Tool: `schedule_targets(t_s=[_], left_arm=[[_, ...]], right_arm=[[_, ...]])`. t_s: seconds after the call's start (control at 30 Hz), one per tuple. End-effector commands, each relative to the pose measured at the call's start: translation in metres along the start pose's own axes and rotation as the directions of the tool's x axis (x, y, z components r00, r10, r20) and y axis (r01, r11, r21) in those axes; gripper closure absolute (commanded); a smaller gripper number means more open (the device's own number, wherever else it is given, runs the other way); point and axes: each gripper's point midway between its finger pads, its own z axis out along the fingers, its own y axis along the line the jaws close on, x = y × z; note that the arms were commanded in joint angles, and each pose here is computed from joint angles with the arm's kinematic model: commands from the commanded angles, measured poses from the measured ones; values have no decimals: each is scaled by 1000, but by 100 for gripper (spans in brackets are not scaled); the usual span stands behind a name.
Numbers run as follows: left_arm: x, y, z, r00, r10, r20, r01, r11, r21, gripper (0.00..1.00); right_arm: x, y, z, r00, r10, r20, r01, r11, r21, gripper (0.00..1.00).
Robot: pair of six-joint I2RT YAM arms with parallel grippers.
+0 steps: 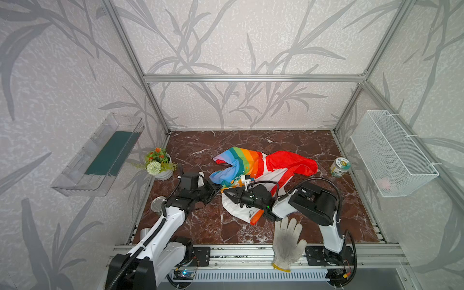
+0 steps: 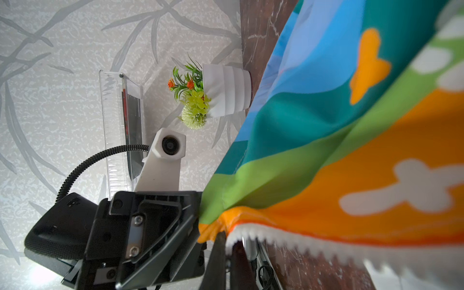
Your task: Zip up the jacket
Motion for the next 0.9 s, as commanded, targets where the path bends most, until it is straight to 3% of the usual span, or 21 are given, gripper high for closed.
schedule_targets(t_s=[0.0,0.2,0.87], left_arm=[[2,-4,-2,1000,7,2,-7,1000,27,76],[3,-1,-2,1000,4,1,-4,1000,24,71],[3,0,-3,1000,7,4,-7,1000,23,71]], right_arm=[[0,5,1,1000,-7,5,7,999,-32,100],[-4,8,0,1000,-15,11,15,999,-39,100],[-6,18,9,1000,-13,-3,13,997,-77,100]])
